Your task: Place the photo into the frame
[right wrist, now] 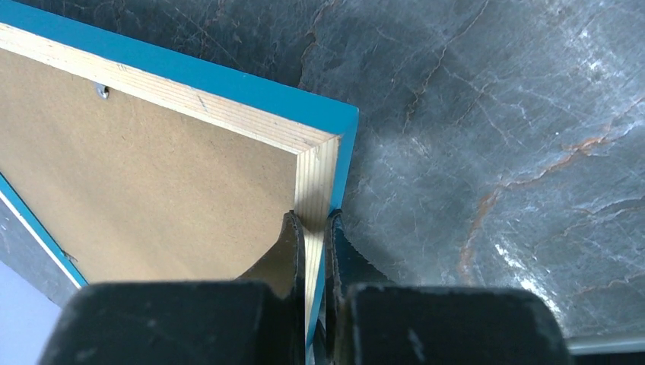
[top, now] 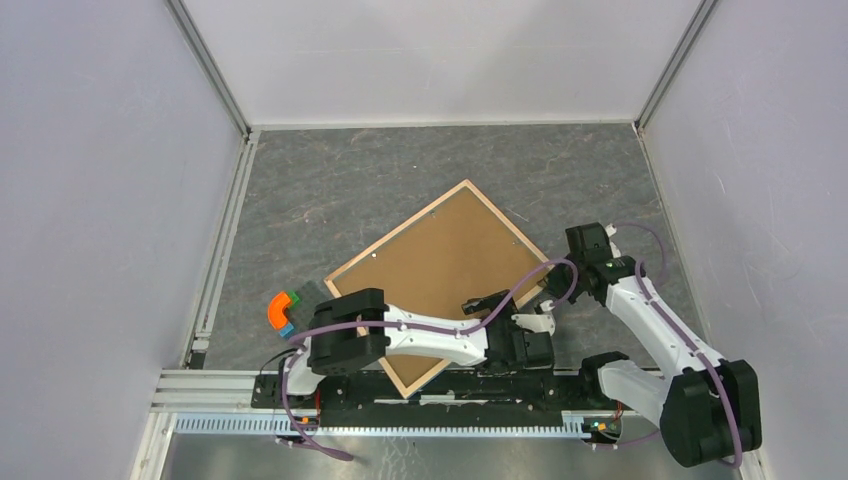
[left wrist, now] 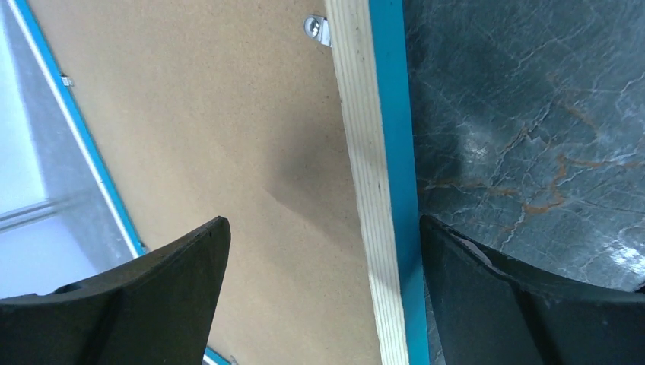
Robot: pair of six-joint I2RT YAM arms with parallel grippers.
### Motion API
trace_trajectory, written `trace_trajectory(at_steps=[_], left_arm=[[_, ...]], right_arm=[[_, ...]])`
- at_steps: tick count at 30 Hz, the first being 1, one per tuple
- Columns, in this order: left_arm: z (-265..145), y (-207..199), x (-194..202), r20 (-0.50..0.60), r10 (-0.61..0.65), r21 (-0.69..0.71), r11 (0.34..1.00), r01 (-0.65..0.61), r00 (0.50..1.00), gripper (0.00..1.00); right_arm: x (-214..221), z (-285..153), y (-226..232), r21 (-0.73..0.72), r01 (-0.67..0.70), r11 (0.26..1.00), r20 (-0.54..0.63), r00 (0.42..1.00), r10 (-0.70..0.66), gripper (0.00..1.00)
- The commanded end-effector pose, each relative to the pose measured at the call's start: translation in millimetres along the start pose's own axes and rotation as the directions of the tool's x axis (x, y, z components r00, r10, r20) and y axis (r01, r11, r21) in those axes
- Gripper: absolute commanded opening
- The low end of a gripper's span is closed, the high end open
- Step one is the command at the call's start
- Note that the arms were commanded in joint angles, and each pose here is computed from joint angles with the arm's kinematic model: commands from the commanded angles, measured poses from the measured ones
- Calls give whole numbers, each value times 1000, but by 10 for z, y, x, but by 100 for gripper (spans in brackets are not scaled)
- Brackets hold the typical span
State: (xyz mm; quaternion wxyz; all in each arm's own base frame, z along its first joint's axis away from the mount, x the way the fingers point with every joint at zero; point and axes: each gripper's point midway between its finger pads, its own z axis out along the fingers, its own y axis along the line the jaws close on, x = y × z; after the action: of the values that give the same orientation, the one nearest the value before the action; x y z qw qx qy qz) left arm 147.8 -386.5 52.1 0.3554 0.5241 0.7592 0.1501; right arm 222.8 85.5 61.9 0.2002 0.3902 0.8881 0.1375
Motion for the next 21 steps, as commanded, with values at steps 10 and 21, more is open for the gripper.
trace_trajectory(at_steps=[10, 21], left_arm=[[-276, 369, -72, 23, 238, -354, 910, -215, 971, 57], [-740, 880, -337, 136, 152, -444, 893, -77, 979, 22]], right_arm=[[-169, -454, 415, -121, -32, 992, 31, 999, 36, 0], [-596, -776, 579, -243, 29, 970, 279, 959, 41, 39]])
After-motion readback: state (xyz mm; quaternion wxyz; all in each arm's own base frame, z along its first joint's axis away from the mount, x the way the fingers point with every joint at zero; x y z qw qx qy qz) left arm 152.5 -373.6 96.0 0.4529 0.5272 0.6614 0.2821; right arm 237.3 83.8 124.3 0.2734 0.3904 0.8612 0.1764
